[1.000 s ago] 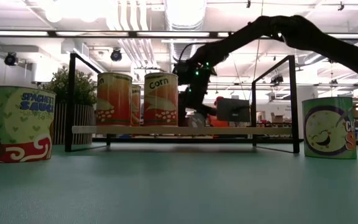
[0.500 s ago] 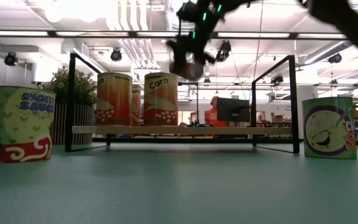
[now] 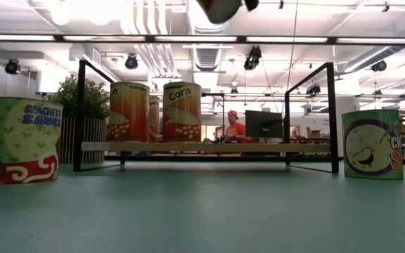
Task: Pick and place cans onto a shelf
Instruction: Put the canned pineapple on the shelf
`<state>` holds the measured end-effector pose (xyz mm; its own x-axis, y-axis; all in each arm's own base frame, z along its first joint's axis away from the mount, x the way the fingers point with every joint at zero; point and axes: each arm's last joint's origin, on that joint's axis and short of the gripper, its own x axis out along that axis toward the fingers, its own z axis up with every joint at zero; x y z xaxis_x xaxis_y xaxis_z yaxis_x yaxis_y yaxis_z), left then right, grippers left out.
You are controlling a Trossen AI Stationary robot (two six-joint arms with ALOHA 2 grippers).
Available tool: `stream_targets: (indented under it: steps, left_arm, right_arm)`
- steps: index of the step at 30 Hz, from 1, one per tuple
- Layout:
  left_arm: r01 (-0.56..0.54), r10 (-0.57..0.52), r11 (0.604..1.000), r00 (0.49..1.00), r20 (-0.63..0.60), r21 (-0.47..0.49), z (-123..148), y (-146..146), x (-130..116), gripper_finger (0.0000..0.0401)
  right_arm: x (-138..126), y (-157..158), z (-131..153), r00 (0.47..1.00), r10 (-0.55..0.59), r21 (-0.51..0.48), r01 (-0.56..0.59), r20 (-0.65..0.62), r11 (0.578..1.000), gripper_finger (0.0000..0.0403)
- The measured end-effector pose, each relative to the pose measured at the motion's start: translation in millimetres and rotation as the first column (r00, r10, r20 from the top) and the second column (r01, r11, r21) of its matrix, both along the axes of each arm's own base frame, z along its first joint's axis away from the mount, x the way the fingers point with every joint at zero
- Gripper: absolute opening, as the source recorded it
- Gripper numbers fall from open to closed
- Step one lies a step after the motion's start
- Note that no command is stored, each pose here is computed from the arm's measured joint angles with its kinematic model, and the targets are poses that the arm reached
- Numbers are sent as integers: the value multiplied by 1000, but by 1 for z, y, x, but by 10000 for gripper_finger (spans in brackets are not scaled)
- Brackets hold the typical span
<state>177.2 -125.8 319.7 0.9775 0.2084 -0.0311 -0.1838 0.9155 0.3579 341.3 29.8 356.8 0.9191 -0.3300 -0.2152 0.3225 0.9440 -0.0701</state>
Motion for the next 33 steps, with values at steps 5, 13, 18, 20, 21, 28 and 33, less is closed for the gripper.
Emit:
stream_targets:
  steps: [5,13,18,20,21,28,33]
  left_arm:
    - [0,0,1000,1000,20,-17,2,0,0,1]
    - [0,1,999,999,37,-35,4,0,0,1]
    - [1,3,997,999,49,-78,4,0,1,1]
    - [2,3,996,999,53,-95,4,-1,1,1]
    - [3,3,994,998,57,-109,4,-1,1,1]
    - [84,-63,976,992,107,-202,2,-10,9,1]
    - [137,-97,967,978,183,-216,-5,-27,28,1]
  right_arm:
    - [-24,58,-49,974,152,-101,-137,167,985,284]
    - [-52,110,-129,899,321,-188,-274,299,943,285]
    - [-53,129,-166,869,359,-194,-308,341,931,285]
    - [-51,135,-181,860,371,-200,-318,350,927,285]
    - [-50,138,-186,856,373,-208,-316,358,926,285]
    - [-42,152,-198,874,322,-293,-221,364,930,286]
    - [-39,154,-190,887,299,-341,-176,351,923,286]
